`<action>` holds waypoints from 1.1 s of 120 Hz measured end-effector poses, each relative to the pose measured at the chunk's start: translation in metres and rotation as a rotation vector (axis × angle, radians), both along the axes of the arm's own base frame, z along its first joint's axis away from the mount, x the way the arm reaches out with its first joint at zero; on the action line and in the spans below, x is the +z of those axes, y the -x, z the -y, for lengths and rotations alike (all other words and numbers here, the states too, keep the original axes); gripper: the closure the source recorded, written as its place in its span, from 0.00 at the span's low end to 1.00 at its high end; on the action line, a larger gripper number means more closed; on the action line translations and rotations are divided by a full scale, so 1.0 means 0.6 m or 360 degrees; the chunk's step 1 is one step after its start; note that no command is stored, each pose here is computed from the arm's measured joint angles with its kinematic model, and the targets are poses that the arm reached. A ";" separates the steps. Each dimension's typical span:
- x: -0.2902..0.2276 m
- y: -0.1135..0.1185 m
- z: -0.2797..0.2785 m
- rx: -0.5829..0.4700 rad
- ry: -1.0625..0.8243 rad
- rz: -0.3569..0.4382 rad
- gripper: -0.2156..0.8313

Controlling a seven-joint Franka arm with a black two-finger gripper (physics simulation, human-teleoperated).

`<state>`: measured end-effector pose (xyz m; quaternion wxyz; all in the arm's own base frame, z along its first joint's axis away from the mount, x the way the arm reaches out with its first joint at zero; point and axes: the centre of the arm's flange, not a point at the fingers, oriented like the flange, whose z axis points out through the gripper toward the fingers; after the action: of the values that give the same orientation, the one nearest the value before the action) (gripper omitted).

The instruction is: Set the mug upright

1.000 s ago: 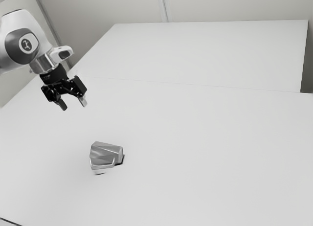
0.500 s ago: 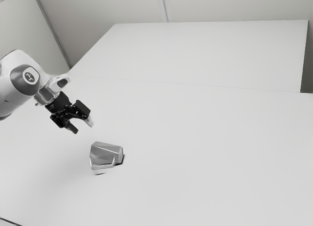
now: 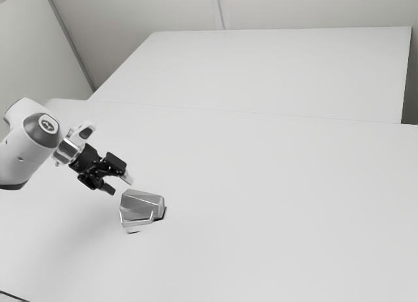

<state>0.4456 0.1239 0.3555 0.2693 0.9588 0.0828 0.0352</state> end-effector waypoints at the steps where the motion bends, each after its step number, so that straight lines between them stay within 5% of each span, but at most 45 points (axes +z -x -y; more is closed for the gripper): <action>1: -0.002 0.001 -0.001 0.0004 0.0004 0.0002 0.24; 114: -0.117 0.035 0.020 0.0154 0.0371 0.0256 0.25; 132: -0.123 0.037 0.025 0.0151 0.0429 0.0292 0.46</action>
<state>0.4231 0.1090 0.2817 0.4000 0.9018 0.1071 0.1240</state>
